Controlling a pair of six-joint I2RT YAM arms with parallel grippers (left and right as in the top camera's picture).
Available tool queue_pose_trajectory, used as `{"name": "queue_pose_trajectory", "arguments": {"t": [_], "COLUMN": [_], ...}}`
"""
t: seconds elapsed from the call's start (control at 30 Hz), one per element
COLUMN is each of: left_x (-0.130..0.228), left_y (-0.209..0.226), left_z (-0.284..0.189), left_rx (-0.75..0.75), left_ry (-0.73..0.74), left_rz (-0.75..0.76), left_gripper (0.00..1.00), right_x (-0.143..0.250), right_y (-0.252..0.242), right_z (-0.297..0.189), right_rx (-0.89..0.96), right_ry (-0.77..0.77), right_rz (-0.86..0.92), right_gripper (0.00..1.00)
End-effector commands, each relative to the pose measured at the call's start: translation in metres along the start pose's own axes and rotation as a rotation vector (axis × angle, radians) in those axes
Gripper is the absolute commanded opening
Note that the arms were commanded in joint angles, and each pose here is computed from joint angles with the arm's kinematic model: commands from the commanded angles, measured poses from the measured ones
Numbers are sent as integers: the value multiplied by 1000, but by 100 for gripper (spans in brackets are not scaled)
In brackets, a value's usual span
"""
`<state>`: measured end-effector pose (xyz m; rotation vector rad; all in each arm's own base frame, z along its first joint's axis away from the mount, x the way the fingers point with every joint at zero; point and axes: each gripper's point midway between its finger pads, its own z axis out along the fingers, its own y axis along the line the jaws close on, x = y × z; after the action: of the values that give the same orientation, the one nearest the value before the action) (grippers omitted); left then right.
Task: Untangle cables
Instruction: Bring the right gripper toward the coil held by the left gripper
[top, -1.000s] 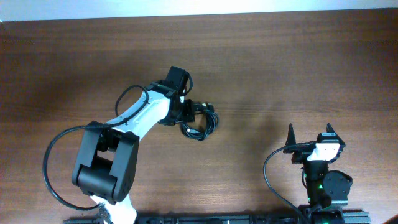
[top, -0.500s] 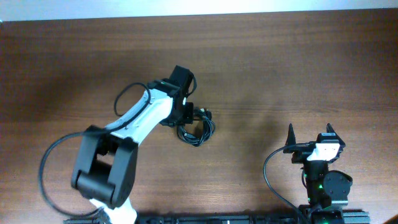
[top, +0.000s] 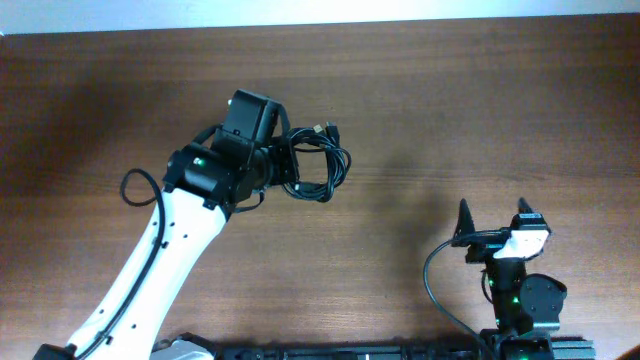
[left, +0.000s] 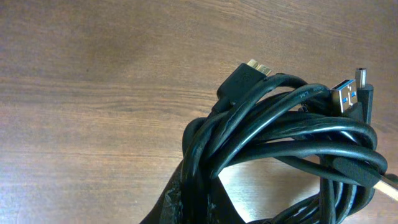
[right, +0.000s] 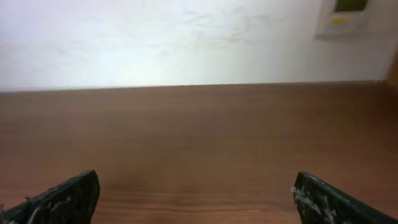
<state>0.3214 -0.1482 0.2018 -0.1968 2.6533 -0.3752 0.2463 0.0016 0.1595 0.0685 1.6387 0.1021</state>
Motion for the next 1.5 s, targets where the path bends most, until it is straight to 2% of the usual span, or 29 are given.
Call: {"name": "queue_pose_trajectory", "arguments": {"t": [0.0, 0.07, 0.13, 0.23, 0.3, 0.4, 0.6, 0.77, 0.9, 1.03, 1.23, 1.33, 1.4, 1.43, 1.47], "left_x": [-5, -5, -5, -4, -4, -4, -6, -7, -11, -14, -14, -18, -20, -20, -20], "left_y": [-4, -4, -4, -4, -4, -3, -4, -4, 4, 10, 11, 19, 19, 19, 19], "left_z": [-11, -11, -11, -11, -11, -11, -11, -11, -11, -12, -12, -13, -13, -13, -13], "left_rx": [17, 17, 18, 17, 16, 15, 18, 17, -30, -54, -51, -94, -101, -106, -108], "left_ry": [-29, -29, -28, -27, -26, -25, -31, -36, -66, -90, -96, -130, -132, -127, -124], "left_rz": [-37, -51, -66, -65, -65, -66, -66, -66, -109, -282, -427, -412, -289, -208, -160], "left_gripper": [0, 0, 0, 0, 0, 0, 0, 0, 0, 0, 0, 0, 0, 0, 0], "right_x": [3, 5, 8, 7, 6, -6, -37, -42, -65, -87, -54, -44, -40, -35, -30], "right_y": [47, 81, 101, 104, 105, 105, 97, 100, 104, 136, 201, 246, 263, 267, 266], "right_z": [-7, -20, -33, -35, -36, -36, -32, -18, 4, 16, 1, -7, -2, 5, 10], "right_rx": [-265, -447, -559, -559, -560, -600, -544, -472, -449, -629, -843, -957, -961, -910, -857], "right_ry": [93, 236, 336, 399, 406, 322, 245, 405, 534, 631, 844, 855, 819, 824, 840], "right_rz": [568, 817, 896, 1057, 1077, 959, 930, 849, 671, 640, 603, 512, 471, 496, 531], "right_gripper": [99, 99, 99, 99, 99, 98, 93, 92, 79, 65, 64, 56, 46, 47, 52]}}
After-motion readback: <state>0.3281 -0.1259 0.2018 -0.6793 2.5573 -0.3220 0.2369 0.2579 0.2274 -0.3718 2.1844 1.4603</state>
